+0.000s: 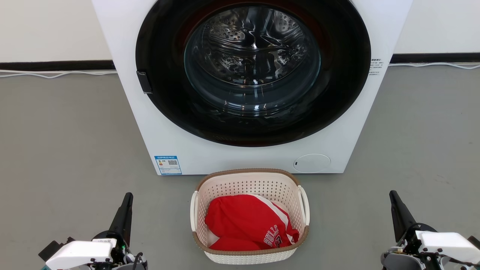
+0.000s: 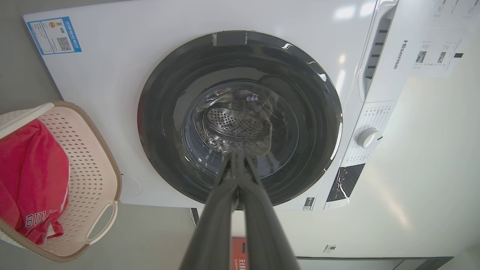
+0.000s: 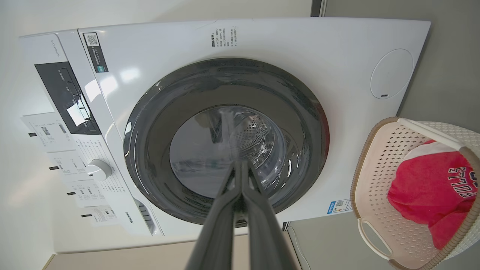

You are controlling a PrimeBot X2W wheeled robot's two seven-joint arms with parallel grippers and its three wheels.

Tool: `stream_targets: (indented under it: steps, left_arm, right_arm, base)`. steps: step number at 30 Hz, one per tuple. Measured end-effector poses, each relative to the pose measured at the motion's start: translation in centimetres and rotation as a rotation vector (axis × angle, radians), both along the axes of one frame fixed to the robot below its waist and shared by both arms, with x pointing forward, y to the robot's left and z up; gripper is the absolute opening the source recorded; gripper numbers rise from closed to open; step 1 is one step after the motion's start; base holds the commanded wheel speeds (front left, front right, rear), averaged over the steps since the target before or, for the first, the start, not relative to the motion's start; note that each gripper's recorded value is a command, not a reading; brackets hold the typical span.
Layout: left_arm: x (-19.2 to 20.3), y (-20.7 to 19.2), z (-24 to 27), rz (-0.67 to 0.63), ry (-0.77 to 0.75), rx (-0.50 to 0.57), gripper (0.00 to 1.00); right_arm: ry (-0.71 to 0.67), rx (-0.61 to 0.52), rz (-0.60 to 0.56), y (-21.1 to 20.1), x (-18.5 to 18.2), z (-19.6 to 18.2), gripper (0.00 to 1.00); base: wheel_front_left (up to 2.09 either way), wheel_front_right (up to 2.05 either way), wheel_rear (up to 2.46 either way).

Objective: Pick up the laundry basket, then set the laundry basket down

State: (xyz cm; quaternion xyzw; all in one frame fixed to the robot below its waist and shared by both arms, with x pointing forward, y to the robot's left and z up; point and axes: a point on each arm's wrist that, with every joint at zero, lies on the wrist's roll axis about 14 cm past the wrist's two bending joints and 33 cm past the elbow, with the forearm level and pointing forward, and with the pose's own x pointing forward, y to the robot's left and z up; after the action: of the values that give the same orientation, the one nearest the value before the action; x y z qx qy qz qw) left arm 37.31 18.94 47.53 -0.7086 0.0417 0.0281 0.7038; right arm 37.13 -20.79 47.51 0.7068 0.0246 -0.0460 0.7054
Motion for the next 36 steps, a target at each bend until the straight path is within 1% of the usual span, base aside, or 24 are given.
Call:
stream_targets:
  steps: [36]
  left_arm:
    - [0.00, 0.00, 0.01, 0.000, 0.000, 0.000, 0.00]
  right_arm:
    - [0.000, 0.000, 0.000, 0.00, 0.00, 0.01, 0.00]
  base:
    - [0.00, 0.00, 0.00]
